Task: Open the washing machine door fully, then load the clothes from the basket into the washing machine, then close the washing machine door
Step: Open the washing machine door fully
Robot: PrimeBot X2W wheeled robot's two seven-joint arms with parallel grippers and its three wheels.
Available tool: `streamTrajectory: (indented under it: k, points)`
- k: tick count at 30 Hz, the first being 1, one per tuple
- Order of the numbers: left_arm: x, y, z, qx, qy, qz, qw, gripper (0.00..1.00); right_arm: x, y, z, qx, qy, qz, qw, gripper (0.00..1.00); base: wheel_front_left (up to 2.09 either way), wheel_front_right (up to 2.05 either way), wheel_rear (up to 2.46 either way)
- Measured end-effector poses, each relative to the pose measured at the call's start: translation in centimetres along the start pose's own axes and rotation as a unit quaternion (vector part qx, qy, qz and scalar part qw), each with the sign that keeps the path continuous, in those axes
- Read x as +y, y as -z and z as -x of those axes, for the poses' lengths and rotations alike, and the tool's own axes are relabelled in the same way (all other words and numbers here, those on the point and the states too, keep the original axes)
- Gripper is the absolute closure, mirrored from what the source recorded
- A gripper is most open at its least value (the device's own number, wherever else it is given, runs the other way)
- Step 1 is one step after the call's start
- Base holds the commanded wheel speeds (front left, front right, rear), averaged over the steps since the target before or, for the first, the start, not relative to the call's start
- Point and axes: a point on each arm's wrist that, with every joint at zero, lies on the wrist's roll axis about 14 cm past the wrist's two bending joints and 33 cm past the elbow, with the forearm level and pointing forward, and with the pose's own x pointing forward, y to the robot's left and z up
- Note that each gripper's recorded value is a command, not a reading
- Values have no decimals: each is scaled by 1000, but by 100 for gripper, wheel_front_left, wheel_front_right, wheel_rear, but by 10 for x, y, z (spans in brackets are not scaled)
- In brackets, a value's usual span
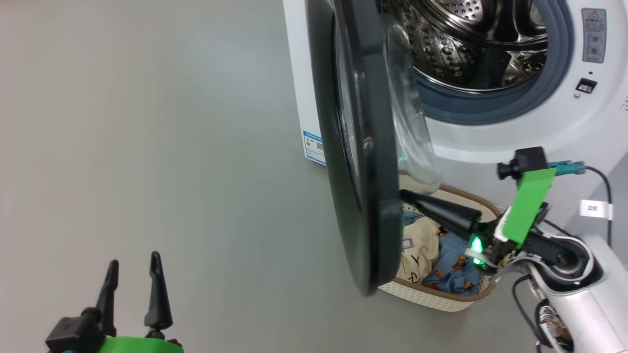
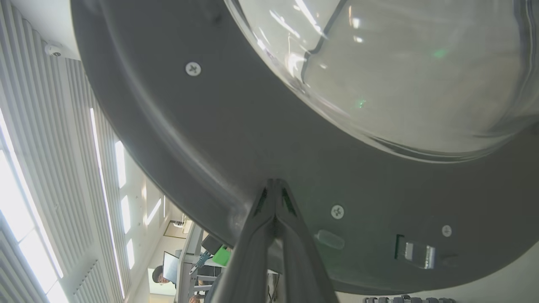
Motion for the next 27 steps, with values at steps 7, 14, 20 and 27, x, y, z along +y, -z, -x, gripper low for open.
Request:
streamTrajectory:
  k: [7, 14, 20, 27]
  points:
    - [5, -6, 2, -9, -8, -2, 1000, 0, -2, 12, -11, 24, 2, 1, 1000, 100, 0, 0, 0]
    - [8, -5, 6, -8, -12, 0, 1000, 0, 1, 17, -14, 32, 0, -2, 999, 100, 0, 0, 0]
    - [6, -6, 6, -10, -8, 2, 1000, 0, 3, 14, -12, 25, 1, 3, 1000, 100, 0, 0, 0]
    - [-2, -3, 7, -7, 6, 3, 1000, 0, 12, 9, -6, 5, -5, 11, 1000, 100, 0, 0, 0]
